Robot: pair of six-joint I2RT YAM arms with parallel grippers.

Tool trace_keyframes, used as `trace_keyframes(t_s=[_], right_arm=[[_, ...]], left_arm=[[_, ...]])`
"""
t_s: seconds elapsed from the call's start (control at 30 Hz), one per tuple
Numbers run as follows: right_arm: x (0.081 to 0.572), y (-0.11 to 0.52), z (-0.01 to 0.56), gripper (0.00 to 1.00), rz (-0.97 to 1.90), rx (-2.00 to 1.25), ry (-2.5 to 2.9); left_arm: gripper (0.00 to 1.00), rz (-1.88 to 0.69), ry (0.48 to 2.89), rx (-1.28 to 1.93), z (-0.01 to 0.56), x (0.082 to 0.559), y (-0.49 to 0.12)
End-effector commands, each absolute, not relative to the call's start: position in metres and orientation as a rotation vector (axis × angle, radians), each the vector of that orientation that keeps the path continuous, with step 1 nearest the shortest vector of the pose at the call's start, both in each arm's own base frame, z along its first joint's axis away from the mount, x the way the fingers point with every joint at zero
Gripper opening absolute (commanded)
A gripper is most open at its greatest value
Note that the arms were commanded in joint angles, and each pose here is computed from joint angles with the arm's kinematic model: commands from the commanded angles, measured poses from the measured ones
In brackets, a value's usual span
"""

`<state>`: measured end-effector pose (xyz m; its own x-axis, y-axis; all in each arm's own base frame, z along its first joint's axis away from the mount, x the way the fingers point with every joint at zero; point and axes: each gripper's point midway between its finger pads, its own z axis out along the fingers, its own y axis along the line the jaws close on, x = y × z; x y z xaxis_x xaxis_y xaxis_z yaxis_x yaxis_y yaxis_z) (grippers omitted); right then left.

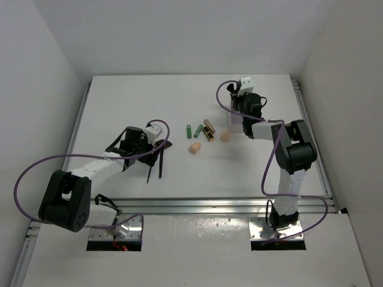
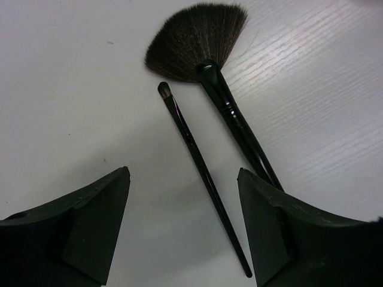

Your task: Organize the makeup

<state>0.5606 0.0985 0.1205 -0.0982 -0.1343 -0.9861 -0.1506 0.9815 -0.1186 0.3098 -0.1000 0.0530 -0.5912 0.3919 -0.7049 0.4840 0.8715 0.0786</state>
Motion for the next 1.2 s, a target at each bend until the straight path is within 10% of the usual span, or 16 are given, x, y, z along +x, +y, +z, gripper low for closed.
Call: trace_keyframes(t_s=[0.0, 0.63, 0.97, 1.17], right_arm=[[0.554, 0.104, 0.183, 0.31, 0.052, -0.168, 1.519], [0.503, 0.077, 0.241, 0.55, -0.073, -0.146, 1.443], [0.488, 0.069, 0.244, 0.55, -0.096, -0.141, 1.444], [0.488, 0.071, 0.250, 0.55, -0.072, -0.121, 1.438]], left_arm=[[0.79, -0.172, 2.223, 0.642, 0.067, 0.327, -0.111], [0.53, -0.116, 2.537, 0.630, 0.007, 0.322, -0.101], [0.00, -0.130, 2.678, 0.531, -0.019, 0.309, -0.097], [0.00, -0.138, 2.672, 0.448, -0.004, 0.311, -0.092]])
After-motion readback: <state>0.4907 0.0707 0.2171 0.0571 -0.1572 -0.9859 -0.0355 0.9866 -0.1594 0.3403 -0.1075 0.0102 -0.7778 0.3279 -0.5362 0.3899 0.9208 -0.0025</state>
